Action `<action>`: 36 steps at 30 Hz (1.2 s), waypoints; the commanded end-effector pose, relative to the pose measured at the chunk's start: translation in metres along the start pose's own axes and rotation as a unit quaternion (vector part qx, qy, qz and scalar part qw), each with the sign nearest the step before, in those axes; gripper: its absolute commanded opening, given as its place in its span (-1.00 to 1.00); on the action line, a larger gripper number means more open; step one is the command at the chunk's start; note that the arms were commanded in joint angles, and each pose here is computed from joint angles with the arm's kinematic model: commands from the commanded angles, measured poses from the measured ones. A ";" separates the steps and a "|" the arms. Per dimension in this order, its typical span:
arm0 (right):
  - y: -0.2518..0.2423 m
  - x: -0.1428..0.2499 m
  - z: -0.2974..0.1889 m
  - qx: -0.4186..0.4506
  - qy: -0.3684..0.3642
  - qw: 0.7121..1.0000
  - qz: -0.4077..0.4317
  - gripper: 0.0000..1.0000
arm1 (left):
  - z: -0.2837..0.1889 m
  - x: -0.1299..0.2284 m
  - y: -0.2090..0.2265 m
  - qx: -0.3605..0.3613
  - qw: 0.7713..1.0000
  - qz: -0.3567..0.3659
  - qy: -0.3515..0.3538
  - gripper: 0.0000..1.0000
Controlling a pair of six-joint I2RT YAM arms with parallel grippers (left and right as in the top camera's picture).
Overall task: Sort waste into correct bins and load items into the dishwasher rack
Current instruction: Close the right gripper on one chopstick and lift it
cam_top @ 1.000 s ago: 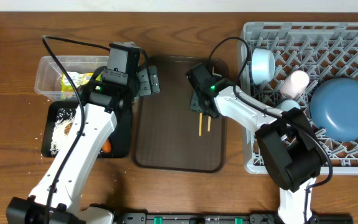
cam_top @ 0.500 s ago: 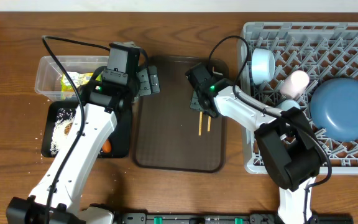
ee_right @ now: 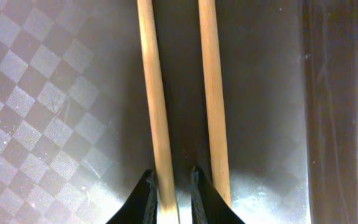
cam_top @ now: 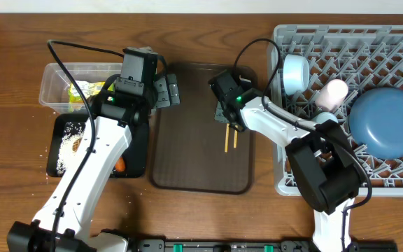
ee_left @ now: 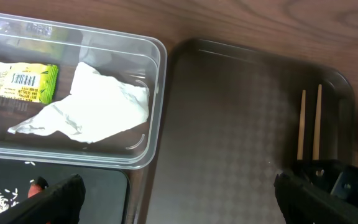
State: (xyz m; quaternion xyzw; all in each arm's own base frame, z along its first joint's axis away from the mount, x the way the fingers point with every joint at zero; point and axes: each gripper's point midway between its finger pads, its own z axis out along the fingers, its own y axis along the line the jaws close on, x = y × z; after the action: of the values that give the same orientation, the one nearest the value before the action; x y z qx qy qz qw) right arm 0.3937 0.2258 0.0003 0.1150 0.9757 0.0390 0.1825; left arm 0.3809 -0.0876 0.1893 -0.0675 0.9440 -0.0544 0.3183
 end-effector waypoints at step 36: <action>0.034 -0.010 -0.041 -0.069 0.029 0.994 -0.080 -0.98 | -0.001 -0.002 -0.001 0.001 1.000 0.007 -0.001 0.96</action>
State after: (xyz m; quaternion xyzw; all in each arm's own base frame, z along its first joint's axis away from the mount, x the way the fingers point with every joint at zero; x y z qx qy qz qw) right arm 0.3831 0.2469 0.0113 0.0359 0.9883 0.0684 0.1313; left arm 0.3808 -0.0876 0.1891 -0.0674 0.9441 -0.0543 0.3181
